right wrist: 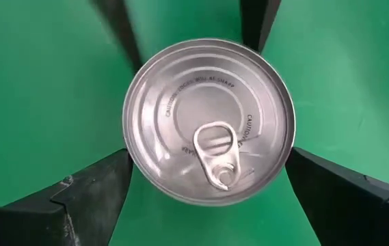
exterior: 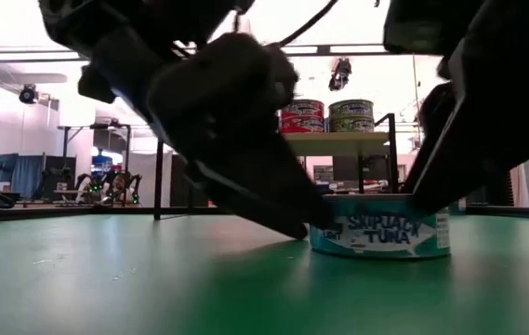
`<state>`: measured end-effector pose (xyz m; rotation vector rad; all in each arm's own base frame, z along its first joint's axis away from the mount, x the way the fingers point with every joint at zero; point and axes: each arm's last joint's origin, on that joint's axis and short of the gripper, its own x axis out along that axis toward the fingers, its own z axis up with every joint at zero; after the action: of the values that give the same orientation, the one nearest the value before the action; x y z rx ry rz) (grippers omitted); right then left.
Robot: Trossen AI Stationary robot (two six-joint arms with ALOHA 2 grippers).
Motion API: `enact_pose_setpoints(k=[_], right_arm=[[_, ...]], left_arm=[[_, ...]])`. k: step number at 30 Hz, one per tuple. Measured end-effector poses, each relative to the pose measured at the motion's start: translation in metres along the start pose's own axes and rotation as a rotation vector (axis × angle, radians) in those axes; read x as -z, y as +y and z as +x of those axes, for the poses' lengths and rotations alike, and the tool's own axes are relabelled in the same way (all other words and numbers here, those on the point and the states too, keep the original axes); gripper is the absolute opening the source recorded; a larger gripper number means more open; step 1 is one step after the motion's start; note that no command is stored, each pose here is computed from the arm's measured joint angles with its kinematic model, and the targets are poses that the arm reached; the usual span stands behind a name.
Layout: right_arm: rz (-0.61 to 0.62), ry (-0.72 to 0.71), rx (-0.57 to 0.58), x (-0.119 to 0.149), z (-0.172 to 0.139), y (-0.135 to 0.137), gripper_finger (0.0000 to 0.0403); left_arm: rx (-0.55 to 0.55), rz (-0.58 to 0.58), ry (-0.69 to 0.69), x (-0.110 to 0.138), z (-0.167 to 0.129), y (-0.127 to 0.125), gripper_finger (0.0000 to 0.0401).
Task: Stack canned seafood by type on shelf
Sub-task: Stack the green blue tuna can on top of the green blue tuna can on the shelf
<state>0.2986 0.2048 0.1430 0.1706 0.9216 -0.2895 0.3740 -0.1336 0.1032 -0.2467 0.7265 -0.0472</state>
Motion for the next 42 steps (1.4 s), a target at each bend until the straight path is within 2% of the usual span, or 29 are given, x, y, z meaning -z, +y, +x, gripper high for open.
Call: enact_pose_setpoints(k=[7,13,17,22,24,28,33,35,42], right_arm=[[-0.079,-0.010,-0.012,-0.002,0.008,-0.003,0.0374],[-0.114,-0.015,-0.042,0.004,0.013,-0.005,0.0375],[-0.070,-0.025,-0.056,0.007,0.014,-0.005,0.0375],[-0.068,-0.034,-0.067,0.006,0.015,-0.004,0.0374],[-0.087,-0.028,-0.065,0.007,0.015,-0.004,0.0373],[-0.148,-0.003,-0.058,0.010,0.017,-0.005,0.0373],[-0.199,-0.048,-0.077,0.005,0.017,-0.002,0.0373],[-0.191,-0.068,-0.095,0.003,0.017,-0.001,0.0373],[-0.164,-0.058,-0.107,0.002,0.016,-0.001,0.0374]], left_arm=[[0.017,0.035,0.002,-0.010,0.022,-0.014,0.0373],[0.022,0.092,0.016,-0.019,0.025,-0.019,0.0373],[0.036,0.138,0.033,-0.022,0.014,-0.019,0.0373],[0.032,0.157,0.032,-0.030,-0.018,-0.019,0.0372],[0.016,0.163,0.062,-0.027,-0.028,-0.016,0.0372],[-0.042,0.161,0.132,-0.006,-0.034,-0.005,0.0372],[-0.120,0.074,0.050,0.008,-0.023,0.007,0.0372],[-0.111,0.035,0.011,0.008,-0.017,0.007,0.0372],[-0.114,0.033,-0.025,0.005,-0.006,0.002,0.0372]])
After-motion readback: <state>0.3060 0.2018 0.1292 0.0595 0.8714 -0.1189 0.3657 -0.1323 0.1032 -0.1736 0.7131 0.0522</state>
